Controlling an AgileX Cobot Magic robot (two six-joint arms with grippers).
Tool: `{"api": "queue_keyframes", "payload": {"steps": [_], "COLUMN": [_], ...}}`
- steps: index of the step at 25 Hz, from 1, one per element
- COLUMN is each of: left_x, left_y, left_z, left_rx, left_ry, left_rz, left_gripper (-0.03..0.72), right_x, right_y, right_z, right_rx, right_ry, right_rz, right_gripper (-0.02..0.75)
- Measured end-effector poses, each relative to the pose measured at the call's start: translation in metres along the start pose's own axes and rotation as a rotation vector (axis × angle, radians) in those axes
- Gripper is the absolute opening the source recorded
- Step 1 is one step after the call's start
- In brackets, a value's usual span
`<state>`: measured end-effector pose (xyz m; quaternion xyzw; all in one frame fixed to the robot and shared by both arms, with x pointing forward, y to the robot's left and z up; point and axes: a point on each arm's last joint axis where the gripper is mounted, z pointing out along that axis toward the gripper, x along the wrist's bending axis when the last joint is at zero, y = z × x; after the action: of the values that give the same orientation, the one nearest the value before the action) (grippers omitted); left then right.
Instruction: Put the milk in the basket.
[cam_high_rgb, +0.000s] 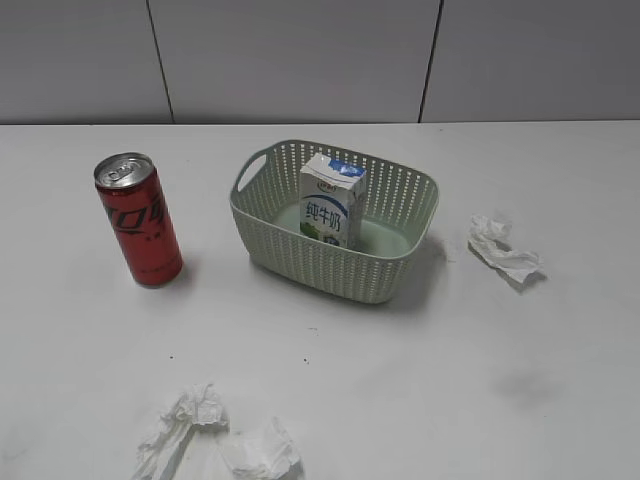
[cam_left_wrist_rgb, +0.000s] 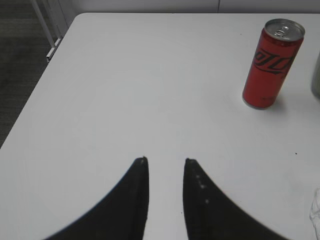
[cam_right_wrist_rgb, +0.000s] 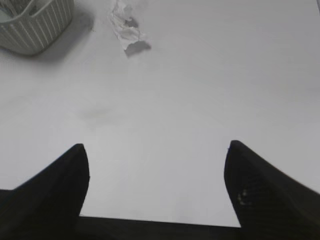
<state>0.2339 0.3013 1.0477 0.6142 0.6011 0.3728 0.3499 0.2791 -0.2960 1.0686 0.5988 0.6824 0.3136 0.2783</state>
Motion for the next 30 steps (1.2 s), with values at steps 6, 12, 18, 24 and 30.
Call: {"api": "queue_keyframes", "payload": {"steps": [6, 12, 18, 24, 30], "left_x": [0.000, 0.000, 0.000, 0.000, 0.000], "left_y": [0.000, 0.000, 0.000, 0.000, 0.000], "left_z": [0.000, 0.000, 0.000, 0.000, 0.000], "left_rx": [0.000, 0.000, 0.000, 0.000, 0.000], "left_ry": [0.000, 0.000, 0.000, 0.000, 0.000], "left_rz": [0.000, 0.000, 0.000, 0.000, 0.000], "left_gripper": [0.203, 0.203, 0.203, 0.203, 0.203], "right_x": [-0.001, 0.004, 0.007, 0.007, 0.007], "right_y": [-0.015, -0.030, -0.039, -0.039, -0.039], "right_z": [-0.022, -0.036, -0.027, -0.027, -0.027], "right_rx": [-0.150, -0.277, -0.266, -0.265, -0.265], "right_ry": [-0.051, -0.075, -0.056, -0.057, -0.061], "right_rz": [0.012, -0.001, -0.002, -0.003, -0.004], "right_gripper": [0.626, 0.615, 0.604, 0.594, 0.593]}}
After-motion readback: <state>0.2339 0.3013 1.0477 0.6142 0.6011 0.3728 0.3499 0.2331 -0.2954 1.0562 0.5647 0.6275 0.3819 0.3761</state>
